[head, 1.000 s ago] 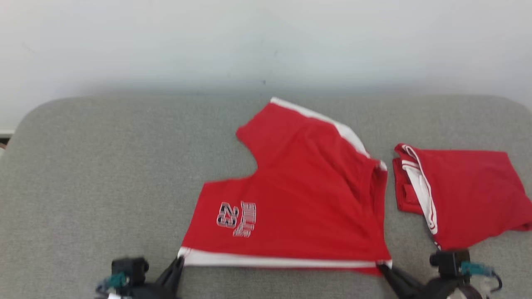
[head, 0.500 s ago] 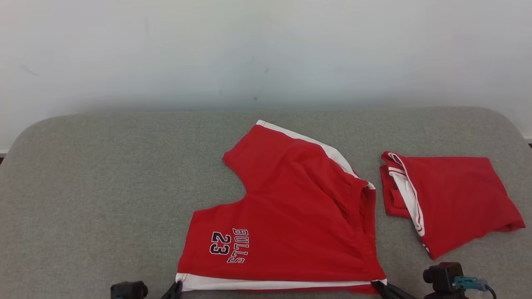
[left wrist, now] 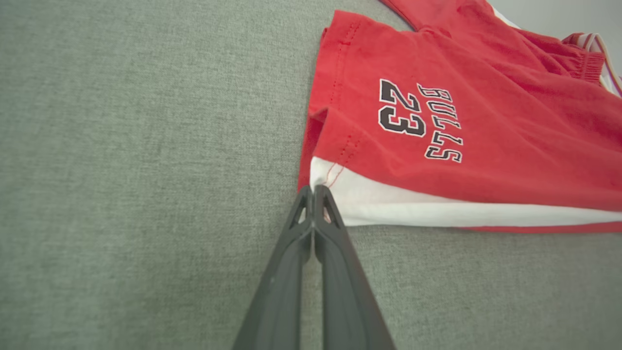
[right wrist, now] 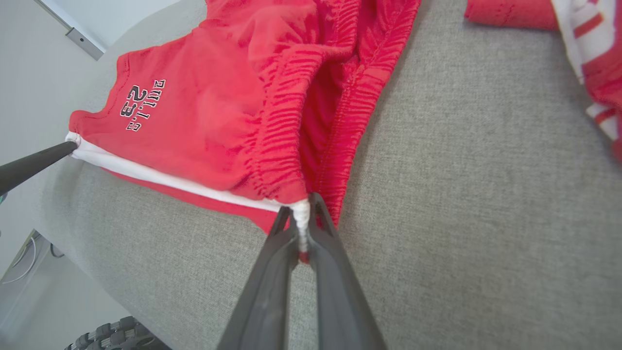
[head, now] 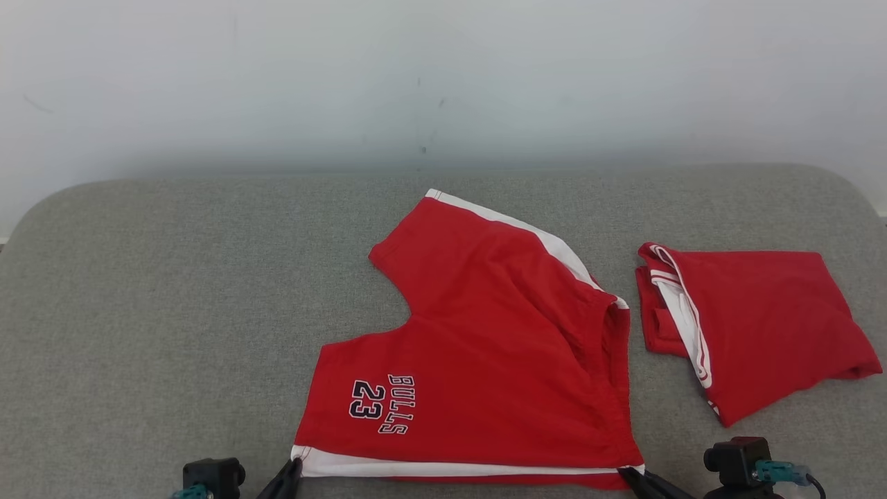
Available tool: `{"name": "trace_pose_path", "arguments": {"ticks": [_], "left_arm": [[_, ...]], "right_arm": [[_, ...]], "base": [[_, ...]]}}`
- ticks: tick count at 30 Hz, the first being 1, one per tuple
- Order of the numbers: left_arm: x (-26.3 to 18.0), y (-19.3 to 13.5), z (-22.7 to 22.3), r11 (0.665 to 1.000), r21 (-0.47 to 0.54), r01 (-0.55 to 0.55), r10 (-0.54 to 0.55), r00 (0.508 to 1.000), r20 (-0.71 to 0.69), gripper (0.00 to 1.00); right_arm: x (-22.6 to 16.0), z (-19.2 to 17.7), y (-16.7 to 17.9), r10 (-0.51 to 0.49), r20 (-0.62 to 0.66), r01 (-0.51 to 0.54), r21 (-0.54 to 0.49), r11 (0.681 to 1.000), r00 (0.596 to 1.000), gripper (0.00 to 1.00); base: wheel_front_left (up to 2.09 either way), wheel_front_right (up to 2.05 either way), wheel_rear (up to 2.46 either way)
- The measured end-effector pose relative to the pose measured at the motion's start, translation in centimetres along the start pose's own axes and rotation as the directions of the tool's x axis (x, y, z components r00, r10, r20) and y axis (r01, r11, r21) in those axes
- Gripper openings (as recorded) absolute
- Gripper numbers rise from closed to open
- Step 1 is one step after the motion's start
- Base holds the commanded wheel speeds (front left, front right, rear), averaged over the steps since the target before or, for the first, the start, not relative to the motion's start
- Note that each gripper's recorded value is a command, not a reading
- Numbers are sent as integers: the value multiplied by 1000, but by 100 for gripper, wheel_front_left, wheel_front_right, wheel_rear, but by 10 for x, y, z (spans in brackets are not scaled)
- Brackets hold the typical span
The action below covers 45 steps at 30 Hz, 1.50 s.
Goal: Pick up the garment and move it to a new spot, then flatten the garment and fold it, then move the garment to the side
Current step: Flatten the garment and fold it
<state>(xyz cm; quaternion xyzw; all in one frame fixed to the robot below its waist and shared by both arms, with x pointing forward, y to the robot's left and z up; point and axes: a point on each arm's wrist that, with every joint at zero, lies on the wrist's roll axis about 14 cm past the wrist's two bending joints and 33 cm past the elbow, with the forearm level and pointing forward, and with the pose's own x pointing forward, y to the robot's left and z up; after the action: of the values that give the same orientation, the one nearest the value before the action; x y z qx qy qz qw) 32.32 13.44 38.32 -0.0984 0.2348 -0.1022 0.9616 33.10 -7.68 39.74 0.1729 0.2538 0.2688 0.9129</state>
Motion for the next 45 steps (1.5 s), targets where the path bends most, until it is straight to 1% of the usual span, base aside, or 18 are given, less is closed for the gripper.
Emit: {"name": "trace_pose_path", "arguments": {"ticks": [2,3,4,5,7,8,12,14,17,18,23,26,27,28,29,40,45], "left_arm": [[1,1,2,1000,-2,-6,6,1000,5,0],[1,2,2,1000,-3,-8,8,1000,5,0],[1,2,2,1000,-4,-9,9,1000,3,0],[1,2,2,1000,-5,-10,10,1000,0,0],[1,2,2,1000,-6,-12,12,1000,1,0],[1,2,3,1000,-6,-13,13,1000,1,0],[1,2,4,1000,-6,-14,14,1000,2,0],[1,2,4,1000,-6,-15,15,1000,3,0],[-1,4,5,1000,11,-21,20,1000,3,0],[-2,5,6,1000,13,-23,23,1000,7,0],[-3,8,8,999,23,-34,34,999,12,0],[-3,6,9,999,19,-30,30,999,16,0],[-3,6,10,999,18,-29,29,999,17,0],[-3,5,10,999,17,-30,30,999,17,0],[-3,5,9,999,16,-30,30,999,14,0],[-2,7,10,999,7,-32,32,999,12,0],[7,7,23,1000,20,-14,14,1000,20,0]], "right_arm": [[1,-1,0,-4,-5,4,-1,1000,1000,0],[2,-2,0,-3,-10,3,-3,1000,1000,17],[3,-2,1,1,-16,-1,-10,1000,1000,49],[3,-2,1,3,-17,-3,-14,1000,1000,100],[4,-5,1,2,-31,-3,-34,999,1000,100],[4,-6,2,6,-44,-9,-63,998,999,100],[6,-2,4,18,-51,-24,-122,992,999,100],[5,-3,5,22,-68,-33,-170,985,997,100],[4,-4,7,30,-85,-47,-206,977,996,100],[2,-8,11,44,-109,-69,-236,969,993,100],[3,-2,19,60,-95,-82,-243,966,994,100],[3,-1,18,49,-97,-72,-248,966,994,100],[2,-1,17,47,-97,-70,-250,966,994,49],[2,-1,17,47,-100,-71,-252,965,994,11],[2,-1,18,48,-105,-74,-257,964,993,0],[4,4,15,39,-106,-66,-264,962,994,0],[16,28,16,53,-64,-68,-254,965,997,0]], "base": [[0,0,0],[0,0,0],[0,0,0],[0,0,0],[0,0,0],[0,0,0],[0,0,0],[0,0,0],[0,0,0],[0,0,0],[0,0,0],[0,0,0],[0,0,0],[0,0,0],[0,0,0],[0,0,0],[0,0,0]]}}
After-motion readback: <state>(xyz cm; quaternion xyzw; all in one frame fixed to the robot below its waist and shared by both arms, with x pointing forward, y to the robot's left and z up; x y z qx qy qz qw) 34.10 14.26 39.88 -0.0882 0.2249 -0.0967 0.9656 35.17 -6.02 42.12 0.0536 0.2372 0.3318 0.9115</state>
